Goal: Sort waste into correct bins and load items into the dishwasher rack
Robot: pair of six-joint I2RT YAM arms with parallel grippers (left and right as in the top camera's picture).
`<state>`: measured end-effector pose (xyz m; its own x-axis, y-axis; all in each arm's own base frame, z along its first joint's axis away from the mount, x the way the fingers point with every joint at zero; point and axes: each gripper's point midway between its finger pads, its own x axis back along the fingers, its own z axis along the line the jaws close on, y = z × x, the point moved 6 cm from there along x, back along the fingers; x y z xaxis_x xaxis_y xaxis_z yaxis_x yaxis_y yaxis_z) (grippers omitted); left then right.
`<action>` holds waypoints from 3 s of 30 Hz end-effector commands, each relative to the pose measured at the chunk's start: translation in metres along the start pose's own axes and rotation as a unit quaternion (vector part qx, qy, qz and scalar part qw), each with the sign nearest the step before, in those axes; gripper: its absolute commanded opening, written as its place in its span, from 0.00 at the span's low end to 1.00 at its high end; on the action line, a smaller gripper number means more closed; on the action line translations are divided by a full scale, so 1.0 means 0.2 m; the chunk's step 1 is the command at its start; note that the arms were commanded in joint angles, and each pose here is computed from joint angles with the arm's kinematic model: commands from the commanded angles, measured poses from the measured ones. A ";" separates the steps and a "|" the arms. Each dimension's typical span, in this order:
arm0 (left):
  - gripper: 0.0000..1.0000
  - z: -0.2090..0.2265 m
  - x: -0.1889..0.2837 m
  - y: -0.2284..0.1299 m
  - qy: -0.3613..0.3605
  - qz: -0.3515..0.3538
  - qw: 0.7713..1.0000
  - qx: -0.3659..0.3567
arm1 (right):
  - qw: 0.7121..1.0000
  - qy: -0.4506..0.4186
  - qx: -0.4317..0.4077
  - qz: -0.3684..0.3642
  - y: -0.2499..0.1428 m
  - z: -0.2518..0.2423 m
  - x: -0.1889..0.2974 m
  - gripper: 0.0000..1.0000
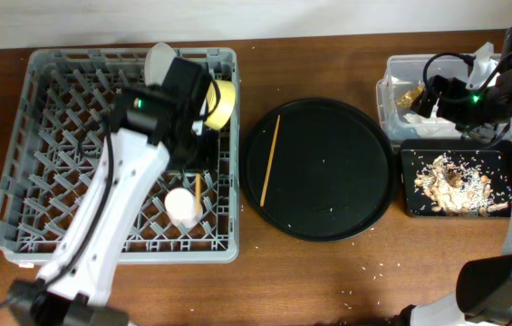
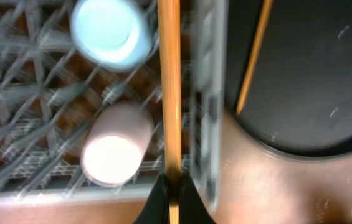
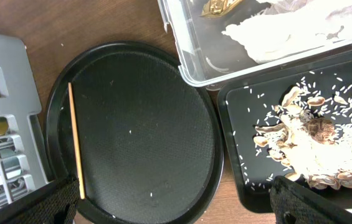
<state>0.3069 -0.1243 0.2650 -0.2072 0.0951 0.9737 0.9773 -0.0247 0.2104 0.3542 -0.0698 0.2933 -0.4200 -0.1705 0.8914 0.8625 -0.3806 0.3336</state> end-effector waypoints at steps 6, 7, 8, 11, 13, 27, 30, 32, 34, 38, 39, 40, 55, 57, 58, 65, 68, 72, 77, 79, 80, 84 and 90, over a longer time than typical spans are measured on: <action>0.01 -0.07 -0.52 -0.12 -0.002 0.014 1.000 0.013 | 1.000 -0.005 0.000 0.001 0.00 -0.01 -0.01 0.99; 0.01 -0.06 -0.53 -0.12 0.001 0.009 1.000 0.011 | 1.000 -0.005 0.000 0.001 0.00 -0.01 0.00 0.99; 0.01 -0.06 -0.53 -0.11 0.002 0.007 1.000 0.009 | 1.000 -0.005 0.000 0.001 0.00 -0.01 -0.01 0.98; 0.39 -0.07 -0.53 -0.09 -0.003 -0.007 1.000 0.002 | 1.000 -0.005 0.000 0.001 0.00 -0.01 -0.01 0.98; 0.47 -0.10 -0.51 -0.04 -0.018 -0.023 0.999 -0.023 | 1.000 -0.005 0.000 0.001 0.00 -0.01 -0.01 0.98; 0.45 -0.57 -0.45 0.28 -0.013 -0.019 0.982 -0.189 | 1.000 -0.005 0.000 0.001 0.00 -0.01 -0.01 0.98; 0.45 -0.57 -0.69 0.27 0.004 0.030 0.981 -0.190 | 1.000 -0.005 0.000 0.001 0.00 -0.01 -0.01 0.98; 0.44 -0.58 -0.81 0.26 0.009 0.045 0.978 -0.204 | 1.000 -0.005 0.000 0.001 0.00 -0.01 0.00 0.98; 0.45 -0.62 -0.93 0.25 0.009 0.054 0.968 -0.243 | 1.000 -0.005 0.000 0.001 0.00 -0.01 -0.01 0.99; 0.41 -0.63 -1.07 0.21 0.015 0.078 0.962 -0.261 | 1.000 -0.005 0.000 0.001 0.00 -0.01 -0.01 0.98; 0.41 -0.63 -1.09 0.20 0.016 0.082 0.961 -0.263 | 1.000 -0.005 0.000 0.001 0.00 -0.01 0.00 0.98; 0.40 -0.63 -1.11 0.19 0.017 0.088 0.961 -0.263 | 1.000 -0.005 0.000 0.001 0.00 -0.01 -0.01 0.98; 0.00 -0.71 -0.67 0.39 0.004 0.040 0.968 -0.247 | 1.000 -0.004 0.000 0.001 0.00 -0.01 -0.01 0.99; 0.00 -0.66 -0.34 0.47 0.025 -0.020 0.979 -0.201 | 1.000 -0.005 0.000 0.001 0.00 -0.01 0.00 0.98; 0.00 -0.61 -0.24 0.48 0.050 -0.040 0.983 -0.172 | 1.000 -0.005 0.000 0.001 0.00 -0.01 0.00 0.99; 0.00 -0.35 0.14 0.40 0.052 -0.071 0.993 -0.079 | 1.000 -0.005 0.000 0.001 0.00 -0.01 -0.01 0.99; 0.01 -0.22 0.02 0.25 0.097 0.006 0.995 -0.013 | 1.000 -0.005 0.000 0.001 0.00 -0.01 -0.01 0.98; 0.01 -0.16 -0.24 0.11 0.131 0.075 0.988 0.006 | 1.000 -0.005 0.000 0.001 0.00 -0.01 -0.01 0.98; 0.01 -0.13 -0.62 0.00 0.131 0.101 0.986 0.004 | 1.000 -0.005 0.000 0.001 0.00 -0.01 -0.01 0.98; 0.27 -0.13 -0.63 0.00 0.127 0.104 0.986 0.005 | 1.000 -0.005 0.000 0.001 0.00 -0.01 0.00 0.99; 0.41 -0.14 -0.62 0.01 0.124 0.099 0.987 0.006 | 1.000 -0.005 0.000 0.001 0.00 -0.01 -0.01 0.98; 0.49 -0.22 -0.34 0.19 0.083 0.016 0.996 -0.020 | 1.000 -0.005 0.000 0.001 0.00 -0.01 -0.01 0.98; 0.99 -0.14 0.40 0.33 0.086 -0.183 0.978 -0.051 | 1.000 -0.004 0.000 0.001 0.00 -0.01 -0.01 0.99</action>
<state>0.3659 -0.1669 0.3124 -0.4344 -0.0180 0.9006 0.8969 -0.1006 0.4306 0.3541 -0.0698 0.2930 -0.4187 -0.1709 0.8919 0.8631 -0.3804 0.3323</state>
